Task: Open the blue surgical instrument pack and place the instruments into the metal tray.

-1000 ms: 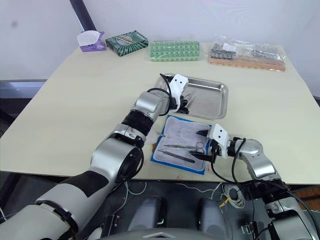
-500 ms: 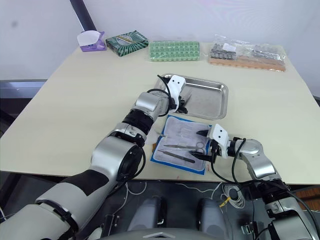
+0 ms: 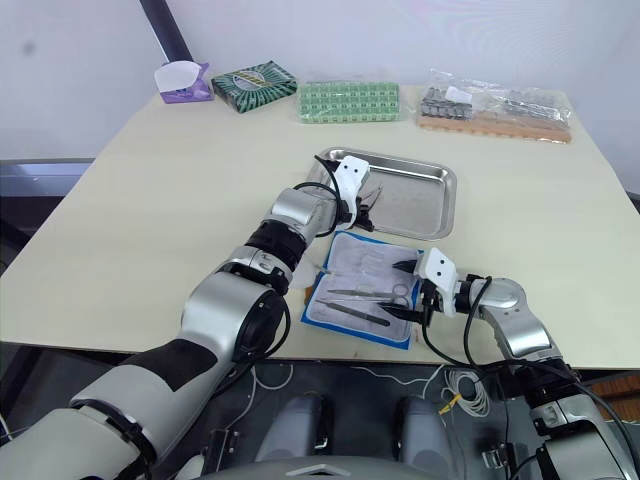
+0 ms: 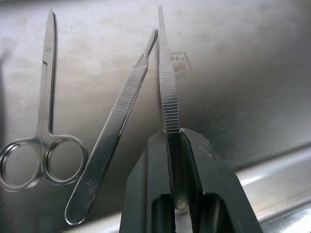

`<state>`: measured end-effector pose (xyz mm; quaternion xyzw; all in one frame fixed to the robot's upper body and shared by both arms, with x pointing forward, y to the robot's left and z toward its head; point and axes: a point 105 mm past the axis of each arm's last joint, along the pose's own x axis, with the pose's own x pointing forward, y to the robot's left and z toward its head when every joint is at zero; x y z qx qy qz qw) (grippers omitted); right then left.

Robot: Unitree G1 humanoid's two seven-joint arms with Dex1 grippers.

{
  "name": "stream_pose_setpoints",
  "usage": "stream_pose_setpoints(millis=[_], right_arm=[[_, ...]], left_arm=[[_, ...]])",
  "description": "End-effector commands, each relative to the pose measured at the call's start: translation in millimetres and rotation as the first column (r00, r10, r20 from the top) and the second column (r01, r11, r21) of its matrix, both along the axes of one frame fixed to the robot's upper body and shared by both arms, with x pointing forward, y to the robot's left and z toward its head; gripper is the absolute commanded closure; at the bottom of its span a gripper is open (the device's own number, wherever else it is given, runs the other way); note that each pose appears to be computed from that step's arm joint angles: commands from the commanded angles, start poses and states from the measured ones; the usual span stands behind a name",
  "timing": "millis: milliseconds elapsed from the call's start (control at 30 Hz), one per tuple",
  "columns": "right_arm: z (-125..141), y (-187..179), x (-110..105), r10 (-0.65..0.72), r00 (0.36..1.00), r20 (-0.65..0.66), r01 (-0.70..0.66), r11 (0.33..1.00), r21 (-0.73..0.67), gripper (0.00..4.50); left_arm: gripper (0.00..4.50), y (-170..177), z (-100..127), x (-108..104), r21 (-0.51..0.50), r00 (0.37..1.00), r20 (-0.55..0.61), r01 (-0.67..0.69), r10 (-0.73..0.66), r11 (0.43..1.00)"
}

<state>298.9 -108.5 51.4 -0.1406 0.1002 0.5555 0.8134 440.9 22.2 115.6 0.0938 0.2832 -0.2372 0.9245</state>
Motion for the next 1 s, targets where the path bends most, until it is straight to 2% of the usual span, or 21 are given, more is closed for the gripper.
stream_pose_setpoints(millis=[33,67,300,433,500,567,600,633,667,700,767,867,1000], right_arm=[[-67,-20,-28,-0.062,0.972,-0.227,0.021,0.984,-0.178,0.0],[-67,-20,-28,-0.062,0.972,-0.227,0.021,0.984,-0.177,0.0],[-65,-20,-26,-0.063,0.973,-0.223,0.023,0.984,-0.177,0.0],[-64,-21,-25,-0.063,0.974,-0.219,0.025,0.984,-0.175,0.0],[-64,-21,-24,-0.063,0.974,-0.218,0.025,0.984,-0.174,0.0],[-63,-20,-24,-0.062,0.975,-0.215,0.026,0.985,-0.169,0.0],[-63,-21,-24,-0.062,0.975,-0.213,0.026,0.986,-0.166,0.0],[-62,-21,-24,-0.061,0.976,-0.211,0.027,0.987,-0.161,0.0],[-61,-21,-24,-0.059,0.976,-0.208,0.026,0.987,-0.16,0.0],[-61,-20,-24,-0.058,0.977,-0.207,0.025,0.987,-0.158,0.0],[-60,-21,-23,-0.057,0.977,-0.206,0.025,0.987,-0.157,0.0],[-60,-22,-23,-0.057,0.977,-0.204,0.026,0.988,-0.155,0.0],[-59,-22,-24,-0.056,0.978,-0.203,0.026,0.988,-0.151,0.0]], left_arm=[[3.33,-10,19,3,-0.022,0.998,0.055,0.029,-0.027,0.999],[2.85,-11,20,2,-0.032,0.998,0.057,0.031,-0.029,0.999],[2.85,-11,36,-2,-0.105,0.997,0.065,0.045,-0.038,0.993],[2.85,-11,56,-11,-0.175,0.989,0.122,0.105,-0.084,0.979],[2.85,-10,62,-16,-0.175,0.982,0.157,0.133,-0.106,0.975],[2.85,-14,73,-29,-0.202,0.957,0.219,0.237,-0.192,0.95],[2.85,-14,76,-44,-0.222,0.927,0.255,0.332,-0.274,0.917],[2.85,-8,73,-55,-0.193,0.9,0.285,0.39,-0.329,0.9],[2.85,-6,72,-70,-0.172,0.842,0.351,0.489,-0.411,0.855],[2.85,0,65,-82,-0.145,0.817,0.348,0.532,-0.46,0.834],[2.85,9,59,-96,-0.152,0.781,0.365,0.587,-0.507,0.795],[2.85,26,52,-106,-0.144,0.759,0.381,0.613,-0.528,0.777],[2.85,49,44,-125,-0.162,0.69,0.37,0.708,-0.622,0.688]])
